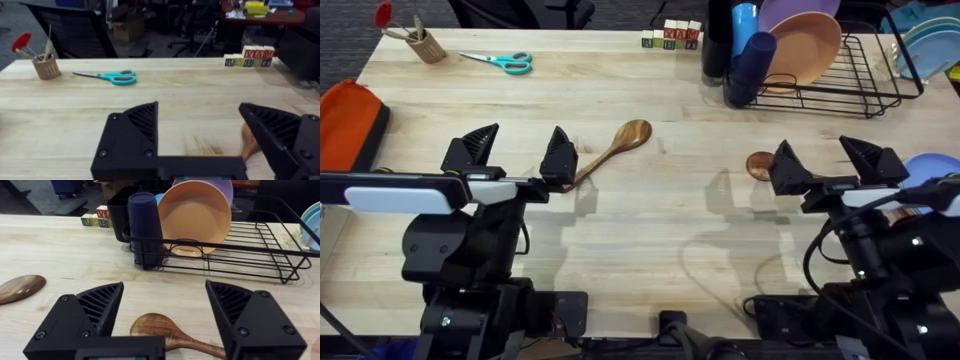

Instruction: Pick up the spoon on the table one by one and put them onto the rack

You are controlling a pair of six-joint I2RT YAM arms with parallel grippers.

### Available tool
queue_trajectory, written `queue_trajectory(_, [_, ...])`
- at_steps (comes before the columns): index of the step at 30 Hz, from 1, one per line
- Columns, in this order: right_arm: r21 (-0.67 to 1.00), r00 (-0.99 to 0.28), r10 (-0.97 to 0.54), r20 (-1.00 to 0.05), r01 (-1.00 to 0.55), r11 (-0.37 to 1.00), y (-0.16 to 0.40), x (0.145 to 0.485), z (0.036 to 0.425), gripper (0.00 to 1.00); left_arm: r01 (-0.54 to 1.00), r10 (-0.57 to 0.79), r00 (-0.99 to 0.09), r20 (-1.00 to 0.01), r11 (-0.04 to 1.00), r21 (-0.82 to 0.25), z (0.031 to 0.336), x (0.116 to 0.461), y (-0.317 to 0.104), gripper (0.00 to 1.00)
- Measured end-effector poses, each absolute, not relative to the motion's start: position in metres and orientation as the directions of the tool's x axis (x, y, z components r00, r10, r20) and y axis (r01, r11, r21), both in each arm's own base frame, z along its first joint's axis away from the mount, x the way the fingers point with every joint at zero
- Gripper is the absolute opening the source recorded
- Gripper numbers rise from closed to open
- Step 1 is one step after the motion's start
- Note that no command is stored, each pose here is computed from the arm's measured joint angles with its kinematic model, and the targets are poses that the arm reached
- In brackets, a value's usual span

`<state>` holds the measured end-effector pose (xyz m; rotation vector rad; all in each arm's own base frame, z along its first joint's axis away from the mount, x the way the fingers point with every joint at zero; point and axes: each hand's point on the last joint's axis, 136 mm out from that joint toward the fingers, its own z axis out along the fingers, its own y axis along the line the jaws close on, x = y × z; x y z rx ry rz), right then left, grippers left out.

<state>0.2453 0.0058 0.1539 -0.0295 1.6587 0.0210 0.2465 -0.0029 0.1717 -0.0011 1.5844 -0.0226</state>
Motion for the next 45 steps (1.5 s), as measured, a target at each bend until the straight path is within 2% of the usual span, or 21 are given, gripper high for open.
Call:
queue_trajectory(16, [-0.005,-0.104,-0.008,-0.995,-0.026,1.0,0.005,0.245,0.151,0.996,0.01,-0.015,-0.017,-1.0,1.0,-0.015,0.171,0.246,-0.002,0.993])
queue_trajectory(19, [-0.005,-0.138,-0.008,-0.99,-0.02,1.0,0.004,0.242,0.15,0.996,0.01,-0.015,-0.053,-0.998,1.0,-0.015,0.168,0.244,-0.002,0.993])
queue_trajectory(20, [-0.01,-0.25,-0.009,-0.968,0.001,1.0,0.0,0.23,0.146,0.996,0.01,-0.015,-0.097,-0.995,1.0,-0.016,0.178,0.238,-0.002,0.993])
queue_trajectory(23, [-0.023,-0.342,-0.018,-0.94,0.012,1.0,-0.003,0.218,0.156,0.996,0.009,-0.015,-0.122,-0.992,1.0,-0.016,0.207,0.231,-0.002,0.993])
queue_trajectory(24, [-0.034,-0.386,-0.026,-0.922,0.014,0.999,-0.004,0.21,0.188,0.996,0.009,-0.014,-0.152,-0.988,1.0,-0.015,0.24,0.226,-0.002,0.993])
queue_trajectory(27, [-0.039,-0.425,-0.029,-0.905,0.014,0.999,-0.005,0.205,0.221,0.996,0.007,-0.014,-0.214,-0.977,1.0,-0.016,0.271,0.228,-0.002,0.993])
queue_trajectory(33, [-0.054,-0.548,-0.045,-0.835,0.0,0.999,-0.005,0.211,0.274,0.996,0.006,-0.013,-0.335,-0.942,1.0,-0.016,0.323,0.252,-0.003,0.993])
queue_trajectory(34, [-0.07,-0.595,-0.064,-0.801,-0.014,0.997,-0.005,0.221,0.298,0.997,0.008,-0.012,-0.379,-0.925,1.0,-0.017,0.346,0.269,-0.003,0.993])
queue_trajectory(40, [-0.087,-0.655,-0.089,-0.751,-0.035,0.996,-0.005,0.243,0.327,0.996,0.022,-0.012,-0.444,-0.896,0.999,-0.024,0.368,0.299,-0.006,0.993])
queue_trajectory(44, [-0.089,-0.684,-0.094,-0.723,-0.042,0.995,-0.005,0.255,0.331,0.997,0.03,-0.012,-0.489,-0.872,0.999,-0.03,0.366,0.311,-0.008,0.993])
queue_trajectory(45, [-0.097,-0.712,-0.108,-0.693,-0.056,0.994,-0.005,0.257,0.324,0.996,0.029,-0.011,-0.535,-0.845,0.999,-0.032,0.355,0.316,-0.008,0.992])
